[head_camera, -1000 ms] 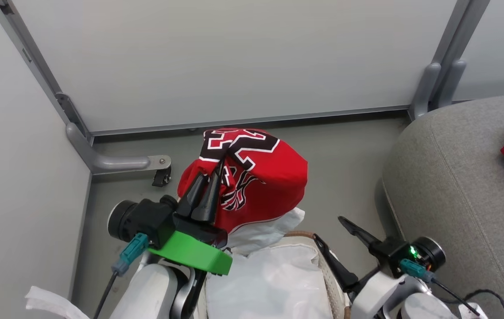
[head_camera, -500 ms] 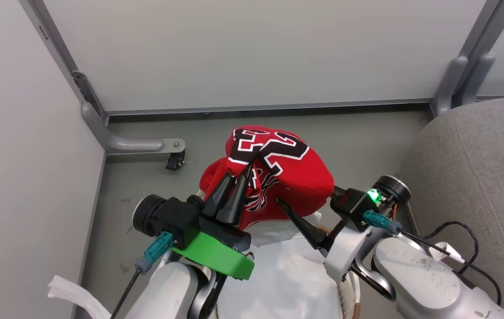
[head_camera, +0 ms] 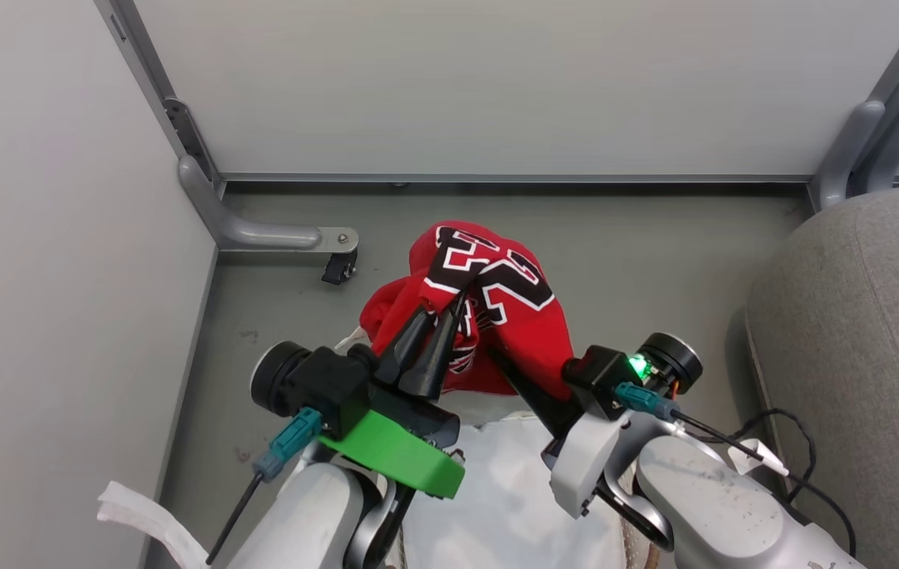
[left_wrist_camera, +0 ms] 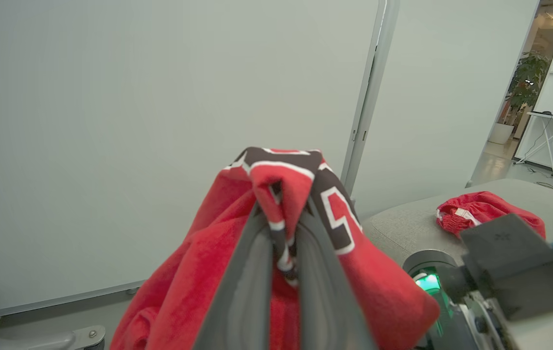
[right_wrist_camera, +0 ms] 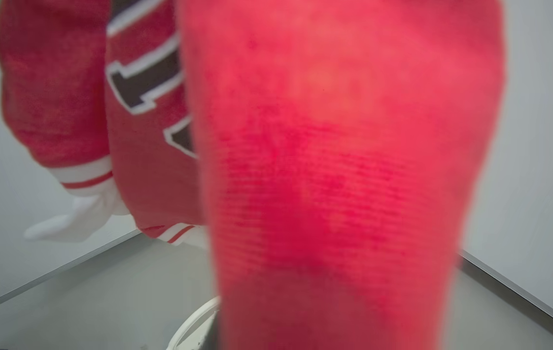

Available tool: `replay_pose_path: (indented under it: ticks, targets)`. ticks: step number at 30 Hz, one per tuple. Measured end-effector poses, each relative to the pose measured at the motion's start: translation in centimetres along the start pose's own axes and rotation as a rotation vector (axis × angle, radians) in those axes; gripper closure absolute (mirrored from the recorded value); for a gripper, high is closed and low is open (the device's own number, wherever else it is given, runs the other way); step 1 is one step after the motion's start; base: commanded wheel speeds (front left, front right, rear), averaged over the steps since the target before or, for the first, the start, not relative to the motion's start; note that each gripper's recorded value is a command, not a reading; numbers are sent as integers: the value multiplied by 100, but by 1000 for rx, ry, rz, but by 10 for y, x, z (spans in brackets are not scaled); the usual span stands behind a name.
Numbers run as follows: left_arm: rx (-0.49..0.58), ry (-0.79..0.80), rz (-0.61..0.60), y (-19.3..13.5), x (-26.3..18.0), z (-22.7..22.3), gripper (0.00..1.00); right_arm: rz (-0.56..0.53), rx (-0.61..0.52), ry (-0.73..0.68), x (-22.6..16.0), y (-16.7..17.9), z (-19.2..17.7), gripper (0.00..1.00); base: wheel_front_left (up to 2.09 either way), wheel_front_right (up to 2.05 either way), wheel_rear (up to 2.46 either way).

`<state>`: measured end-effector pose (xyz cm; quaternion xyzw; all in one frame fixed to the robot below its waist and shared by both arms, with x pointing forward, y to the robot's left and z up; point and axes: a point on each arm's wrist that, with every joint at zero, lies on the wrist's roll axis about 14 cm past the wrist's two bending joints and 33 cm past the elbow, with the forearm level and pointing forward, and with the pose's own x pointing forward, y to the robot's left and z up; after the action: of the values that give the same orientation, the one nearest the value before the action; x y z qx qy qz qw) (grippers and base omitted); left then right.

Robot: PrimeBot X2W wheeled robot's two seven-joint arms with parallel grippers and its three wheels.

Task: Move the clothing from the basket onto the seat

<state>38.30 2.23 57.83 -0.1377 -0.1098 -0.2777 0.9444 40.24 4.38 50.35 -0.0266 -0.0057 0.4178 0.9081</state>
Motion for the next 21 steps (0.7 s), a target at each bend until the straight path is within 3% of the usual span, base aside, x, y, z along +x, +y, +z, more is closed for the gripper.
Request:
replay_pose_path:
  ticks: [11, 12, 13, 21]
  targets:
    - [-7, -3, 0, 1, 4, -1, 100, -40, 18, -11, -4, -9, 2, 100, 0, 0, 0]
    - [-8, -1, 2, 2, 4, -1, 53, -46, 19, -19, -5, -11, 4, 100, 0, 0, 0]
    - [-7, 0, 4, 3, 5, -2, 0, -52, 20, -24, -6, -12, 6, 100, 0, 0, 0]
    - [-1, 30, -13, 0, 12, -16, 0, -138, 32, -66, -24, -31, 17, 100, 0, 0, 0]
